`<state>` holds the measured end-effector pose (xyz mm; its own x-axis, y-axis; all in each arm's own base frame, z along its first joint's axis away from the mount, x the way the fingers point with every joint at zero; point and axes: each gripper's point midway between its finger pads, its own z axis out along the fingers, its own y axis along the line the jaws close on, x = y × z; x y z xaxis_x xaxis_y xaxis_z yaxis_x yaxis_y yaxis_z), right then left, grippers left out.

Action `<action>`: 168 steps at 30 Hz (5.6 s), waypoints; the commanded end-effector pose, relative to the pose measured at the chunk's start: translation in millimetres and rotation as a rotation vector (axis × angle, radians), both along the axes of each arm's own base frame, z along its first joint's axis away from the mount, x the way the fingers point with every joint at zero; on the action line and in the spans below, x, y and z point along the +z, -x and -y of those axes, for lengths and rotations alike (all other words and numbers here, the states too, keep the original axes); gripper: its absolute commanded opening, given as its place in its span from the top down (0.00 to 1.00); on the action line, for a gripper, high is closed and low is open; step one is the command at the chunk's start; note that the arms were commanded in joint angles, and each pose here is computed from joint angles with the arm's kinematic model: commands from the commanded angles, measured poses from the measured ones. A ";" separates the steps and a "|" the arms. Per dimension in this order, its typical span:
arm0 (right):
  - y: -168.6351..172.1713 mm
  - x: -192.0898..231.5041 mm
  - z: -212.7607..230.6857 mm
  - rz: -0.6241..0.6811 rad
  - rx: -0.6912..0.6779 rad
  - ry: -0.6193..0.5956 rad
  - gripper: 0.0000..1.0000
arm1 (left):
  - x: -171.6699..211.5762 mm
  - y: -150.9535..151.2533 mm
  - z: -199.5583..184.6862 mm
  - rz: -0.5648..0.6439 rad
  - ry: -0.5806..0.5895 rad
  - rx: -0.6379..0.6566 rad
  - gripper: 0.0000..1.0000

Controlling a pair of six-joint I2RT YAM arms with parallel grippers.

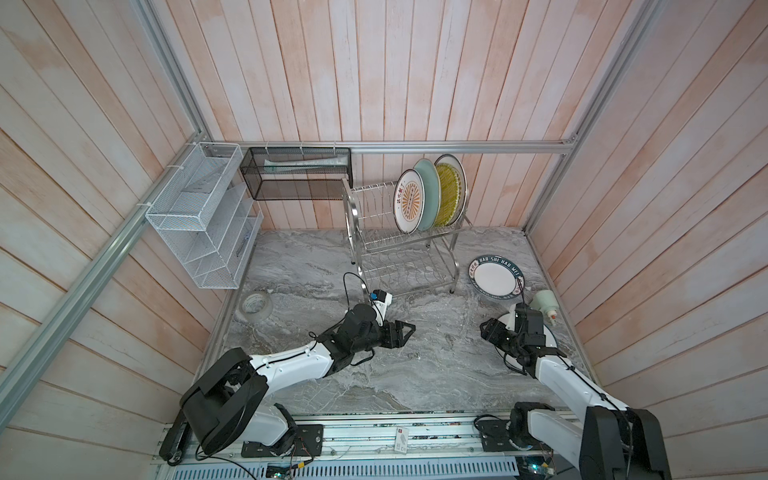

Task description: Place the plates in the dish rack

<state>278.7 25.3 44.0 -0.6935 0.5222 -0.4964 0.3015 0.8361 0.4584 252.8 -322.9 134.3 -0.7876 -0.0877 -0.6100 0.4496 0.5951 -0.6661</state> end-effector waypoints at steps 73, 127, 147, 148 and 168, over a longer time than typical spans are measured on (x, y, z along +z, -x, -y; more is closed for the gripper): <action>-4.1 42.2 -204.5 0.092 0.475 -0.197 0.30 | -47.1 1.3 -2.1 -0.198 0.040 0.106 0.24; 5.4 69.1 -66.6 0.255 0.155 -0.173 0.32 | -107.1 16.1 82.4 -0.507 0.200 0.247 0.25; 11.1 68.0 -58.9 0.260 0.149 -0.149 0.33 | -128.7 15.3 93.8 -0.553 0.156 0.251 0.56; 10.8 68.6 -58.6 0.261 0.148 -0.150 0.33 | -129.0 15.4 94.1 -0.557 0.158 0.252 0.56; 11.5 66.7 -54.5 0.260 0.139 -0.149 0.33 | -140.1 17.9 92.7 -0.588 0.138 0.262 0.87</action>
